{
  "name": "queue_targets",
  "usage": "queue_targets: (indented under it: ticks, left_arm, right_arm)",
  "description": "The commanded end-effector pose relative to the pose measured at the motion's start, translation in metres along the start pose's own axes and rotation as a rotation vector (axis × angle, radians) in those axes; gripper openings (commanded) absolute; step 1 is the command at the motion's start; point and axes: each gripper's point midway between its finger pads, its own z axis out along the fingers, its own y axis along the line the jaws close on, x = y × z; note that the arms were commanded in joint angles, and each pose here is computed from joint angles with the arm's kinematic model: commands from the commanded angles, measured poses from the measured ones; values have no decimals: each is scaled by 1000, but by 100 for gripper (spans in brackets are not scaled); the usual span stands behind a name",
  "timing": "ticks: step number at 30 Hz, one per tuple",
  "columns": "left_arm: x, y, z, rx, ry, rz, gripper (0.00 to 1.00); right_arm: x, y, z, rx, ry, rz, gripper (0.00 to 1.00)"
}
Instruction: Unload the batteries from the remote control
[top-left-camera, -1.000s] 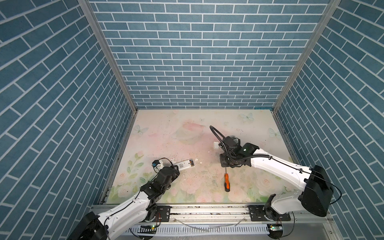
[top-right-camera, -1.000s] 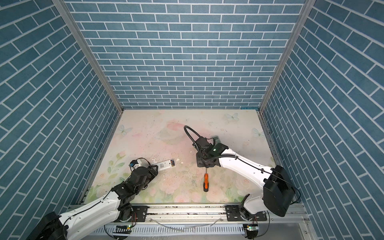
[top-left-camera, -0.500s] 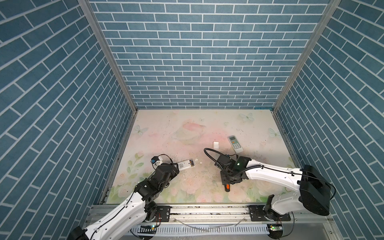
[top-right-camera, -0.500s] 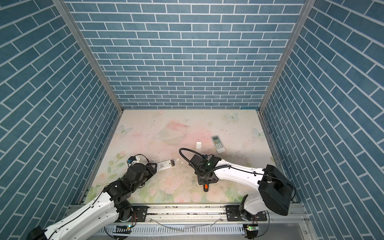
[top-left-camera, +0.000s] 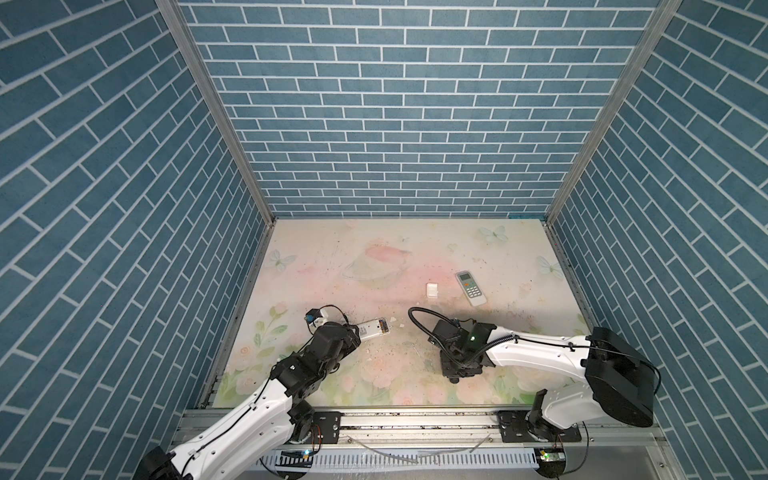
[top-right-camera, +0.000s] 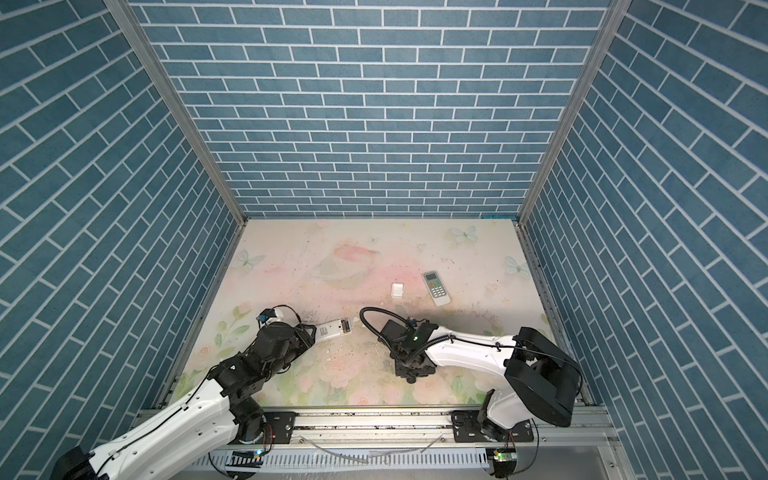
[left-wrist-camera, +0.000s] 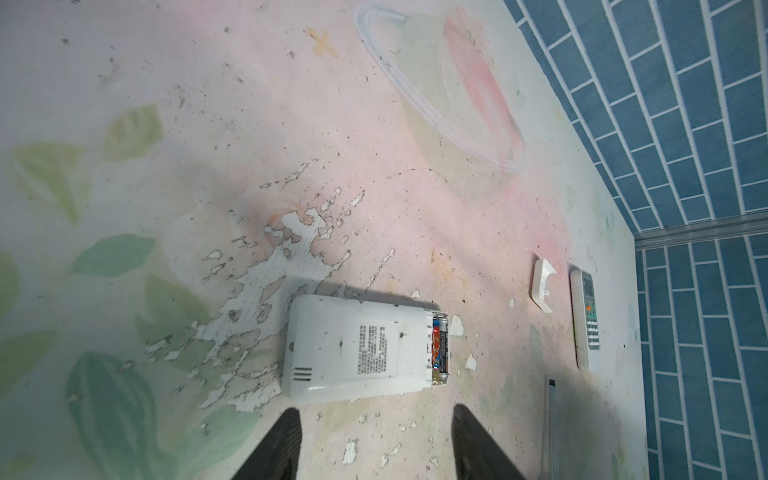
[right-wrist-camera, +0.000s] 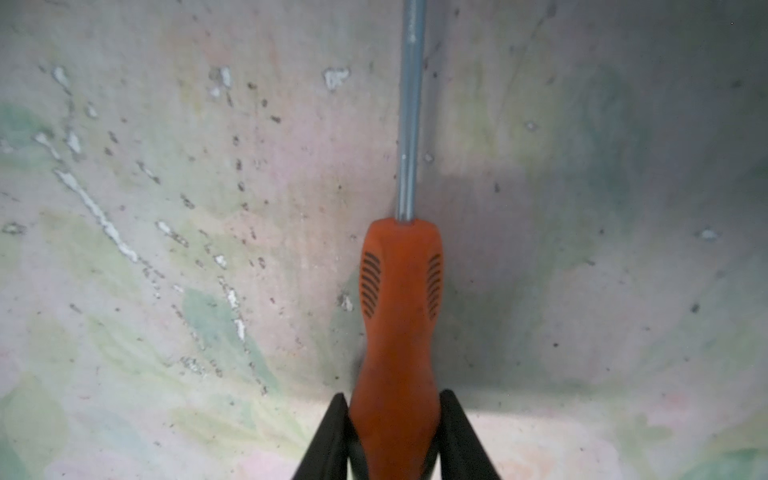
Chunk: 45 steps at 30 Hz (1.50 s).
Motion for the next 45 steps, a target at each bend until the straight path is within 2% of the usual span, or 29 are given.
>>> queue_targets:
  ticks: [1, 8, 12, 16, 23, 29, 37, 45]
  left_arm:
    - [-1, -28, 0, 75, 30, 47, 60]
    - [13, -94, 14, 267, 164, 137, 62]
    - [12, -139, 17, 434, 183, 161, 62]
    - [11, -159, 16, 532, 161, 154, 62]
    - [23, -167, 16, 620, 137, 141, 63]
    - [39, -176, 16, 635, 150, 164, 60]
    - [46, -179, 22, 632, 167, 167, 46]
    - [46, -180, 26, 621, 167, 174, 9]
  right_arm:
    - [-9, -1, -25, -18, -70, -56, 5]
    - [-38, 31, -74, -182, -186, -295, 2]
    - [-51, 64, -95, -311, -225, -406, 1]
    - [-62, 86, -103, -386, -230, -423, 1]
    - [-77, 119, -110, -503, -258, -422, 0]
    - [-86, 128, -114, -552, -277, -406, 0]
    - [-92, 130, -119, -600, -289, -389, 0]
    - [-95, 125, -115, -622, -288, -362, 0]
